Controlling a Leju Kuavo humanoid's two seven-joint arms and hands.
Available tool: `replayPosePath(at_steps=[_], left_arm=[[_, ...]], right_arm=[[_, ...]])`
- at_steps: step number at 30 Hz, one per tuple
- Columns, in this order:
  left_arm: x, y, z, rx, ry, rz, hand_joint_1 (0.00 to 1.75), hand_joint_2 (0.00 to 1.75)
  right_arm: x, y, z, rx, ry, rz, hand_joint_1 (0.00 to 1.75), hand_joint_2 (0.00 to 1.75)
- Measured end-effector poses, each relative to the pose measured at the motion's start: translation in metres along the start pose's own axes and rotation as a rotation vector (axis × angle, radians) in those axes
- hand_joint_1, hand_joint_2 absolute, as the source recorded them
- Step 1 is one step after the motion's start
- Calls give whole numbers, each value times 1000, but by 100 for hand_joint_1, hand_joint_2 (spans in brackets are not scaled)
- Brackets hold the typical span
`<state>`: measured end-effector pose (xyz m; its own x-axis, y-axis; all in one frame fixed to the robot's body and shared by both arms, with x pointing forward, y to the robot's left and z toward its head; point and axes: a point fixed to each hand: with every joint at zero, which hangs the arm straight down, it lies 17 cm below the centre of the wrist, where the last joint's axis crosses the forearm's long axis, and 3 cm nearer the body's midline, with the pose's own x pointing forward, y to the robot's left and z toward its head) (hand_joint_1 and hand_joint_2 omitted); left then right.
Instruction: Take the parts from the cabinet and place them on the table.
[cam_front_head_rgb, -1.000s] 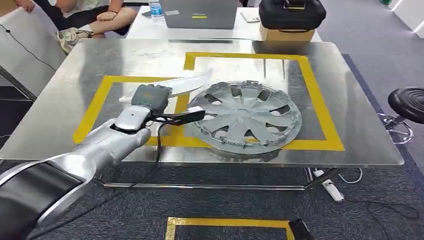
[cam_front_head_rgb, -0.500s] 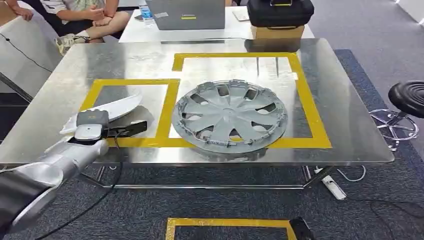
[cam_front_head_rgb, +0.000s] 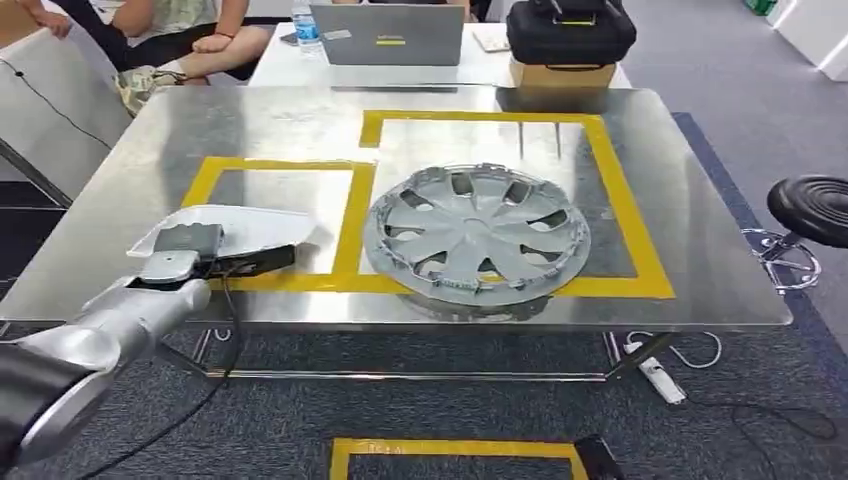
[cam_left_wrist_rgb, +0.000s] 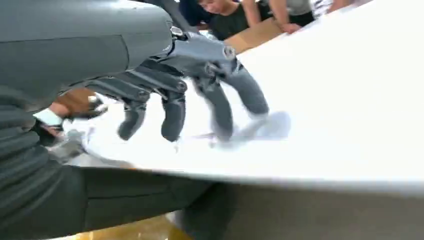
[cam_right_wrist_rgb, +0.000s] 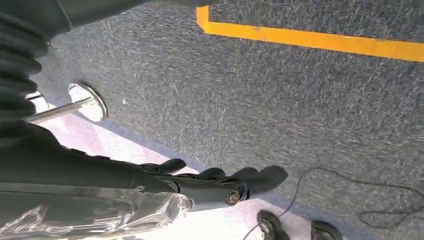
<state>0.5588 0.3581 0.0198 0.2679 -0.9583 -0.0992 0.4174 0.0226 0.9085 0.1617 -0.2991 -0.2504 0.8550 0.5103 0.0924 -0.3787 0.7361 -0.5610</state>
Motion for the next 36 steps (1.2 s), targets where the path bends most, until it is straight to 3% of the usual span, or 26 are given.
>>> replayPosePath(at_steps=[10,16,23,26,32,36], left_arm=[[37,20,3,67,-115,19,0,175],[83,44,13,170,-267,57,0,175],[100,57,18,192,-295,83,0,175],[120,66,26,236,-375,122,0,175],[174,153,64,453,-616,434,0,175],[189,226,111,580,-780,917,0,175]], right_arm=[[-5,2,0,2,3,-2,0,0],[-7,0,-1,-2,8,-3,0,0],[-9,1,-1,-2,11,-1,0,0],[-11,2,0,-2,13,-1,0,0],[-11,0,-1,-12,4,-21,0,0],[-29,5,1,-16,36,-38,0,0]])
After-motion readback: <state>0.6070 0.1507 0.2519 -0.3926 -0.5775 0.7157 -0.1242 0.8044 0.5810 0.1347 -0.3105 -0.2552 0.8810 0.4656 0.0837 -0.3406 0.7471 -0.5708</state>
